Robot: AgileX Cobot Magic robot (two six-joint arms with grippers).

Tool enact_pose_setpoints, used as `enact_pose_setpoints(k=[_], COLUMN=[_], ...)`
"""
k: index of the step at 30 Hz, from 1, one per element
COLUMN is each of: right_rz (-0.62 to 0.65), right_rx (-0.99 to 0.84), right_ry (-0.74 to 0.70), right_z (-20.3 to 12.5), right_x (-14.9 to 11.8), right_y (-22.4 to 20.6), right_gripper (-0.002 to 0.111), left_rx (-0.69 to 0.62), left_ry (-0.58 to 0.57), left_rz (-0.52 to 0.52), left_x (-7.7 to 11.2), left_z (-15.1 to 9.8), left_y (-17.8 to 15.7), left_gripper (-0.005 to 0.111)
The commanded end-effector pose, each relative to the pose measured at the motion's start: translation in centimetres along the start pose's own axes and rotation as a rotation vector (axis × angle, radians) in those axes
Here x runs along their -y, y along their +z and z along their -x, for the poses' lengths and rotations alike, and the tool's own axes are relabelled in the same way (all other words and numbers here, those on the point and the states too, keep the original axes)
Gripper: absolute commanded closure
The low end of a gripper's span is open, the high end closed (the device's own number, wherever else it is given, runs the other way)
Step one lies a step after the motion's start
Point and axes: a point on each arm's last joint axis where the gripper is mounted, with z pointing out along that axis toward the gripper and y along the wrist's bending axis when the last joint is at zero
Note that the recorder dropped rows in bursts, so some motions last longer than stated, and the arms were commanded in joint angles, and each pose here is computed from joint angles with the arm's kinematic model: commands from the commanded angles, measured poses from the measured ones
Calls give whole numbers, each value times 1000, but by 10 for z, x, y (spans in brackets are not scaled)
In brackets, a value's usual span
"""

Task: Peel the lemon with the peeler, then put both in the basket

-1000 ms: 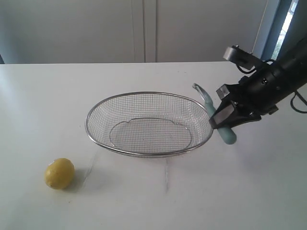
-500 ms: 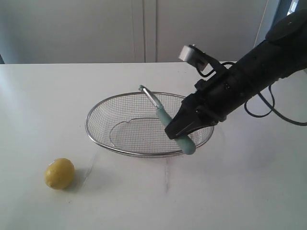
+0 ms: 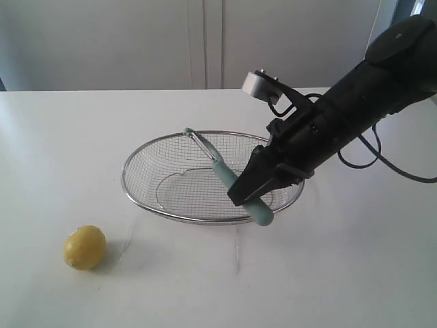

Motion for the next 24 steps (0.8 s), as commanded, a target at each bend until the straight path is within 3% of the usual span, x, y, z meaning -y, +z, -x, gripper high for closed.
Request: enact_pose_setpoints(k=[1, 24], right_rz=[-93, -162], right_rx=[74, 122], right_ry=[-19, -17], right_z=[6, 11], right_x=[6, 12], right_y=[-3, -4], right_gripper=[108, 108], left_rx=[4, 4], left_ry=[-7, -7], left_rz=[0, 0], left_x=[0, 0], left_z=[-1, -1], left_y=[0, 0], left_gripper=[107, 107])
